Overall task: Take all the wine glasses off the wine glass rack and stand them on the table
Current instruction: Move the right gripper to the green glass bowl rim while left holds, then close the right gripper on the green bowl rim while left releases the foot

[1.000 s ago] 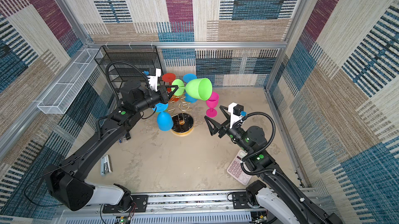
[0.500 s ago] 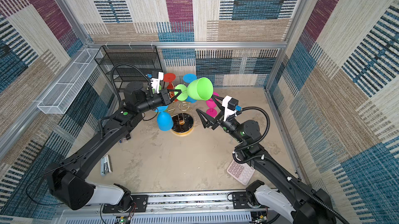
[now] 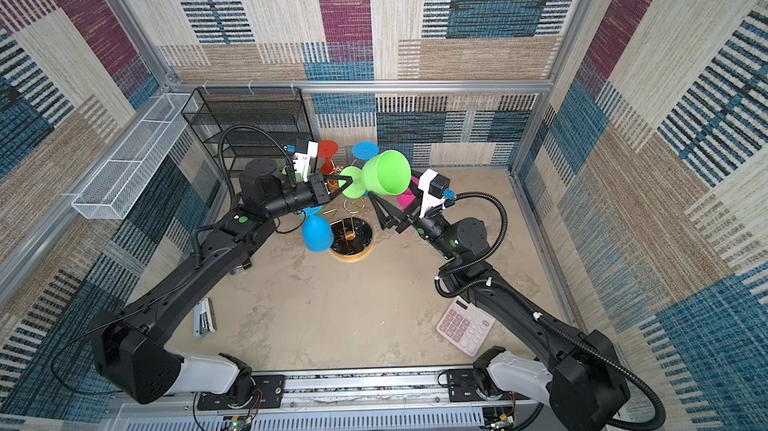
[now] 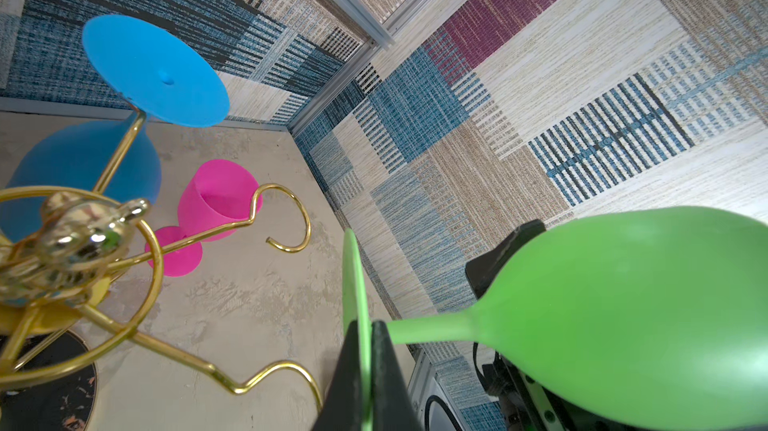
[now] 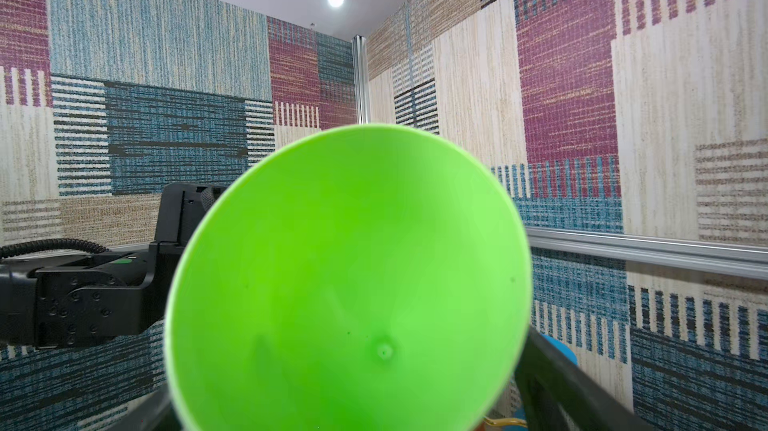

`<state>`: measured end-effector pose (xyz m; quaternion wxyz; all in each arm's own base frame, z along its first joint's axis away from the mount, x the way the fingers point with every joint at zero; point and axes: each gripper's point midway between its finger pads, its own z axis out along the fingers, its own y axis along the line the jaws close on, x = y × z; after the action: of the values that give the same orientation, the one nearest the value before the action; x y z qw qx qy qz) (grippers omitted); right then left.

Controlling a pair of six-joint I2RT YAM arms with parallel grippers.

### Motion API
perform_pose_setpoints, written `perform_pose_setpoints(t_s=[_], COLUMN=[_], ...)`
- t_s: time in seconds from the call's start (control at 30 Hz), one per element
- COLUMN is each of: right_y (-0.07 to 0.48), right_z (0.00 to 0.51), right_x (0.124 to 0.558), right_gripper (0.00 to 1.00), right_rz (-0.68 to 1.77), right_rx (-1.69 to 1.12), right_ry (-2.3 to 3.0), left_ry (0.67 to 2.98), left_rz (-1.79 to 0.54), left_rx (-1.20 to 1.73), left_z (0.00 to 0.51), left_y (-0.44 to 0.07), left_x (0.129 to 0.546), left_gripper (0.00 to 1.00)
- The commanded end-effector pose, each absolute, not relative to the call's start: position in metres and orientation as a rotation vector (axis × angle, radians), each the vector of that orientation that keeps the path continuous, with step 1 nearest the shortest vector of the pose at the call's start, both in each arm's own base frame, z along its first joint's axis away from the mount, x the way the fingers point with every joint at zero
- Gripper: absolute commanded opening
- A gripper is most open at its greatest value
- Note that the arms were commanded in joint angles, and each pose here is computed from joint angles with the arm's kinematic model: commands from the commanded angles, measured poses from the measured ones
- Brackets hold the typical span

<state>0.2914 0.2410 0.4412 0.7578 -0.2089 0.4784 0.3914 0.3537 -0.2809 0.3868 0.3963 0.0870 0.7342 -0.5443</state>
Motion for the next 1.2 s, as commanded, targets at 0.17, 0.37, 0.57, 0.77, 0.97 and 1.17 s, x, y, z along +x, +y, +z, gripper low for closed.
perform_pose_setpoints(t_s=[0.17,0.37,0.57,0.77,0.97,1.17], right_y=[0.242,0.243,0.246,0.252,0.246,0.231], right_z=[0.456,0.456,0.456,0.459,0.468,0.48], right_x=[0.293,0.295,0.296,0.299,0.301,0.298], right_gripper=[0.99,0.96,0.87,0.74,0.67,0.67], right_rz=[0.851,0.849,0.858,0.862,0.826,0.779], right_rx=[-0.425,-0.415,-0.424,-0.436,-0.422,-0.377], right_ry=[0.991,1.001,1.007,1.037,1.075,1.112], left_ry=[1.846,1.852,1.853,1.832,1.788,1.748], left_rz=[-1.425,-1.436,-1.443,-1.439,-1.43,-1.392], left_rx=[0.231,0.225,0.225,0.237,0.258,0.264], left_z=[0.388,0.384,0.381,0.385,0.395,0.404], left_y=[-0.284,-0.285,-0.285,-0.285,-0.284,-0.279], left_x=[0.349,0.349,0.347,0.348,0.347,0.347], left_gripper=[0.0,0.0,0.0,0.0,0.14,0.33])
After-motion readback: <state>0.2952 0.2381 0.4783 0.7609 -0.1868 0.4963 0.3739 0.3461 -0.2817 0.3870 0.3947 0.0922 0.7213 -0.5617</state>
